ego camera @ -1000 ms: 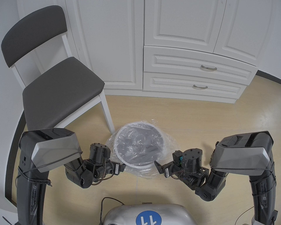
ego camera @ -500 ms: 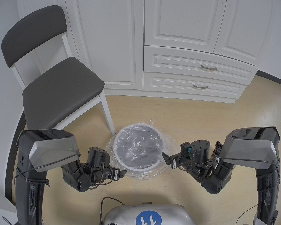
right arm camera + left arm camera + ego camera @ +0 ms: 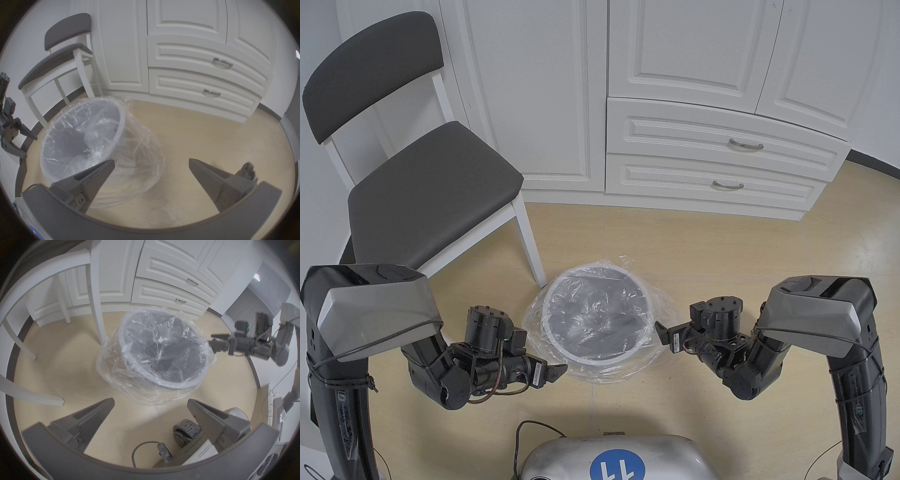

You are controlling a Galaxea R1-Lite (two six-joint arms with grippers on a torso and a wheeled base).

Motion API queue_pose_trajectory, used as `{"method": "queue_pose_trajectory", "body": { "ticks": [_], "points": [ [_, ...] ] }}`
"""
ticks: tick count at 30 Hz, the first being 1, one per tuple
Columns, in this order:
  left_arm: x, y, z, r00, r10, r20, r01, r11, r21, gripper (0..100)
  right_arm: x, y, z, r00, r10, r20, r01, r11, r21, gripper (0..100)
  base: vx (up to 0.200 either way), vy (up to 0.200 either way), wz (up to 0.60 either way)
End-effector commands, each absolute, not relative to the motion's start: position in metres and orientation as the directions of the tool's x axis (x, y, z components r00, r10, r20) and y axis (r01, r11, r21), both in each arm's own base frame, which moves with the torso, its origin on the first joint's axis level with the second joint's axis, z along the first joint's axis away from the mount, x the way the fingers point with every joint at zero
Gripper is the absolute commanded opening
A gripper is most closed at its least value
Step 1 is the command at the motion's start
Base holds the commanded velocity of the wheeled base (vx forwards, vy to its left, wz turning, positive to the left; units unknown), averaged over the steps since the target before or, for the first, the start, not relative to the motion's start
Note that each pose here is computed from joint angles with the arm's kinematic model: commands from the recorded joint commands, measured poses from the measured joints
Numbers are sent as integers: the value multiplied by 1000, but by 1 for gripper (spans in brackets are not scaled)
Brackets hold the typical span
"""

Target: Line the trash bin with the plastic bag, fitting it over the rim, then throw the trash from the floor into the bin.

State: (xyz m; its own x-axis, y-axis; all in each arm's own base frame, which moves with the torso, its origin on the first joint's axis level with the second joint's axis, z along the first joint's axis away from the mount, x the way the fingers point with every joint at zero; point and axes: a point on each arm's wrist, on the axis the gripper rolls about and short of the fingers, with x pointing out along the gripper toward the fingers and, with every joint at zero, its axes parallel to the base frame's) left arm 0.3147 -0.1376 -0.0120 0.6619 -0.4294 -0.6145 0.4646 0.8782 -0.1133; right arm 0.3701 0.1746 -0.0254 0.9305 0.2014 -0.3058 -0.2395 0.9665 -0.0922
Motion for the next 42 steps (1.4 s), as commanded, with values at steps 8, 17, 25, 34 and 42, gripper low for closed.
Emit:
{"method": "queue_pose_trajectory", "body": {
  "ticks": [8,17,25,34,42],
  "points": [
    [345,-96,24,787,-355,-504,354,930,-103,100,380,191,-75,873,298,-385,-289,954,84,100,0,0,0],
    [377,-81,0,811,-283,-512,273,957,-97,100,384,191,-74,867,289,-407,-265,957,115,100,0,0,0],
    [389,-77,-20,810,-231,-539,226,971,-76,100,384,190,-74,866,285,-410,-262,958,114,100,0,0,0],
    [400,-73,-41,780,-181,-599,181,982,-60,100,384,190,-74,858,283,-428,-260,959,112,100,0,0,0],
    [421,-93,-65,799,-140,-585,147,988,-37,100,389,190,-71,862,285,-419,-259,958,121,100,0,0,0]
  ]
}}
